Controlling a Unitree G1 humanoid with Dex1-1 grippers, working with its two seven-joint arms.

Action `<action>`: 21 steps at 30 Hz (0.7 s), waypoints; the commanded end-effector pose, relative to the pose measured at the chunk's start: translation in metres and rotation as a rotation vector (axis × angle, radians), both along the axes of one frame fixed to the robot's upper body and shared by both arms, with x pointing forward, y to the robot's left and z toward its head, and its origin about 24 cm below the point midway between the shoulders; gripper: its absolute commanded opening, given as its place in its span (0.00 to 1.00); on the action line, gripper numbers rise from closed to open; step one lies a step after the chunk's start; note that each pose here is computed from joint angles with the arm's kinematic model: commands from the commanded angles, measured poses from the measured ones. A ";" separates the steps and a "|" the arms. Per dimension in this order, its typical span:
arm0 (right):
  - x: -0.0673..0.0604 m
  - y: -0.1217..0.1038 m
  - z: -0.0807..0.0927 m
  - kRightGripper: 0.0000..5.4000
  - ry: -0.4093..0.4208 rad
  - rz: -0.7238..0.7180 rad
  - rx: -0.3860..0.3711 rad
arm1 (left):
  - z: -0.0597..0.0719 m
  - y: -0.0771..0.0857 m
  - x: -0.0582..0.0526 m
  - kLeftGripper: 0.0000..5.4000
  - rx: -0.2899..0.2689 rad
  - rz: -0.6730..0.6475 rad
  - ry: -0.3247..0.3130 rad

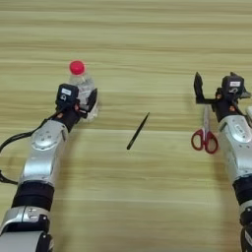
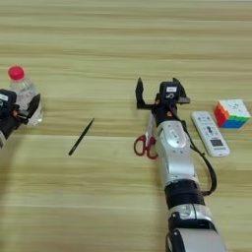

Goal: Move the objects on the table

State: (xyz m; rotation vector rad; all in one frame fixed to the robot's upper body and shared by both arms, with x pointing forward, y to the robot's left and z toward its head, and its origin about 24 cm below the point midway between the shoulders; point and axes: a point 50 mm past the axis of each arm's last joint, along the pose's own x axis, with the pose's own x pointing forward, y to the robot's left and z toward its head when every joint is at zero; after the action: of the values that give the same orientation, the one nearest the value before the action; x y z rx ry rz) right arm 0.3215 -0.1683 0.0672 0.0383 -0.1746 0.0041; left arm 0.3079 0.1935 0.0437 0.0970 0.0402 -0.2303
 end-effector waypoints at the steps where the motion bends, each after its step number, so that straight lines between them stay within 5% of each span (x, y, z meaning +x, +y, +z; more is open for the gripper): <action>1: 0.003 0.002 0.005 1.00 -0.017 0.006 -0.006 | -0.017 0.009 -0.005 0.57 0.033 0.031 0.090; 14: 0.003 0.001 0.005 1.00 -0.017 0.006 -0.007 | -0.027 0.006 -0.006 0.57 0.070 0.017 0.136; 21: 0.003 0.001 0.005 1.00 -0.017 0.006 -0.008 | -0.028 0.006 -0.006 0.71 0.088 0.021 0.140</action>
State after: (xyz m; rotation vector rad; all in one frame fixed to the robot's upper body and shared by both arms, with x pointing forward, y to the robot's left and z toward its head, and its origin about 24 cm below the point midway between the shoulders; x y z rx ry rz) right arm 0.3215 -0.1684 0.0672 0.0386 -0.1747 0.0040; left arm 0.3128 0.1951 0.0404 0.1418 0.0659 -0.2231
